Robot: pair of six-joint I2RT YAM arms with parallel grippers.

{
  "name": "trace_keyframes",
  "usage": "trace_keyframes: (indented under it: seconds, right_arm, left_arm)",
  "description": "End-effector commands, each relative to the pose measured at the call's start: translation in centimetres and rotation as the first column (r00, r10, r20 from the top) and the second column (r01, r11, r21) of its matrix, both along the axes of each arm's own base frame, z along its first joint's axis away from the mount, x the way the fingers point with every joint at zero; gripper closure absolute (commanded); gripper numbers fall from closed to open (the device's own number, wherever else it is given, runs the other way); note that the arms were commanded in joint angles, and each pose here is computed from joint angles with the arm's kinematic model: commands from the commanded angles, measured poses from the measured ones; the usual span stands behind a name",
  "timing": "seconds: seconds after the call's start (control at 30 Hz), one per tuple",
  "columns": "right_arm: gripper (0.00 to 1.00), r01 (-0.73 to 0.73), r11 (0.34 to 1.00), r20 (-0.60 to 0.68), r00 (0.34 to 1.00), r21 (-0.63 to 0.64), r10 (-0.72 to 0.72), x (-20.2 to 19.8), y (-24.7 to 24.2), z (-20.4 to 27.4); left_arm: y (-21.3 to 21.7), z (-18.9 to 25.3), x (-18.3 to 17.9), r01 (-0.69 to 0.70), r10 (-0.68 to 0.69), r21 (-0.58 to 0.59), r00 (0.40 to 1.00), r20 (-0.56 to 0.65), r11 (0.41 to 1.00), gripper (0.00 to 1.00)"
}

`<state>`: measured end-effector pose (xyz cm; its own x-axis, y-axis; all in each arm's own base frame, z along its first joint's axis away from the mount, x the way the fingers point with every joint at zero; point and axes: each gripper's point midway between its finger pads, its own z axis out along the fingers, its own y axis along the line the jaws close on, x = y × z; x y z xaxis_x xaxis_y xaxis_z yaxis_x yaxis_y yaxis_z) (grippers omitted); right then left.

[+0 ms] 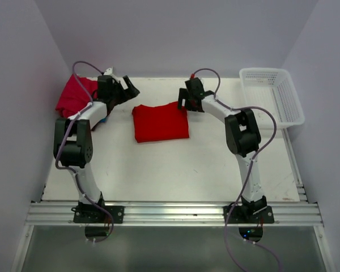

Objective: Fold and stack the t-shirts
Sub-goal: Fold the long partially folded tshirt into a neat square, then put the neatly folded tshirt into the corner of the board with the left arm

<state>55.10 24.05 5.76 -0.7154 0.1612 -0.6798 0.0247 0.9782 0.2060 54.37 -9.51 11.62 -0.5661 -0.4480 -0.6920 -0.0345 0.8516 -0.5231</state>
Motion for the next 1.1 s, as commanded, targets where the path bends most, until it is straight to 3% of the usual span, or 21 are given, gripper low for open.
trace_keyframes:
  seconds: [0.0, 0.23, 0.37, 0.53, 0.6, 0.63, 0.67, 0.7, 0.93, 1.07]
  right_arm:
    - [0.09, 0.009, 0.999, 0.180, 0.984, 0.040, -0.016, -0.9, -0.6, 8.0]
    - [0.09, -0.036, 0.999, 0.173, 0.984, 0.040, 0.029, -4.1, -1.5, 7.8]
    - [0.09, -0.083, 0.995, 0.121, 0.990, 0.055, 0.075, -5.7, -1.1, 6.5]
    - [0.10, -0.196, 0.971, 0.067, 0.980, 0.133, 0.189, -8.1, 0.7, 5.3]
    - [0.18, -0.350, 0.905, 0.078, 0.937, 0.243, 0.341, -9.7, 3.5, 6.1]
    - [0.26, -0.395, 0.874, 0.083, 0.918, 0.284, 0.388, -10.2, 4.5, 6.2]
    - [0.43, -0.452, 0.827, 0.099, 0.889, 0.334, 0.446, -11.0, 5.7, 6.7]
    - [0.99, -0.510, 0.763, 0.134, 0.855, 0.396, 0.502, -11.7, 7.2, 7.7]
    - [1.00, -0.559, 0.665, 0.193, 0.817, 0.495, 0.543, -12.5, 9.0, 9.0]
    - [1.00, -0.511, 0.603, 0.095, 0.805, 0.612, 0.586, -12.5, 10.8, 5.0]
  left_arm:
    - [-1.1, 6.5, -1.4, 0.040, -0.034, -0.032, 0.984, 0.173, 0.999, 0.00]
    - [-2.4, 7.7, -5.1, 0.118, -0.110, -0.029, 0.974, 0.198, 0.993, 0.00]
    - [-2.2, 3.5, -7.7, 0.114, -0.115, 0.035, 0.993, 0.032, 0.993, 0.00]
    - [-2.4, -1.8, -11.3, 0.143, -0.138, 0.055, 0.986, -0.092, 0.988, 0.00]
    - [-2.5, -2.7, -12.1, 0.149, -0.143, 0.052, 0.985, -0.100, 0.988, 0.00]
    - [-2.4, -3.3, -12.7, 0.149, -0.144, 0.050, 0.985, -0.094, 0.988, 0.00]
    - [-2.6, -3.4, -13.1, 0.161, -0.157, 0.039, 0.984, -0.085, 0.986, 0.00]
    - [-2.8, -3.6, -13.4, 0.163, -0.160, 0.029, 0.984, -0.079, 0.986, 0.00]
    - [-2.9, -4.2, -14.9, 0.189, -0.187, 0.022, 0.981, -0.053, 0.982, 0.00]
    - [-2.5, -5.4, -14.8, 0.172, -0.169, 0.039, 0.982, -0.086, 0.984, 0.00]
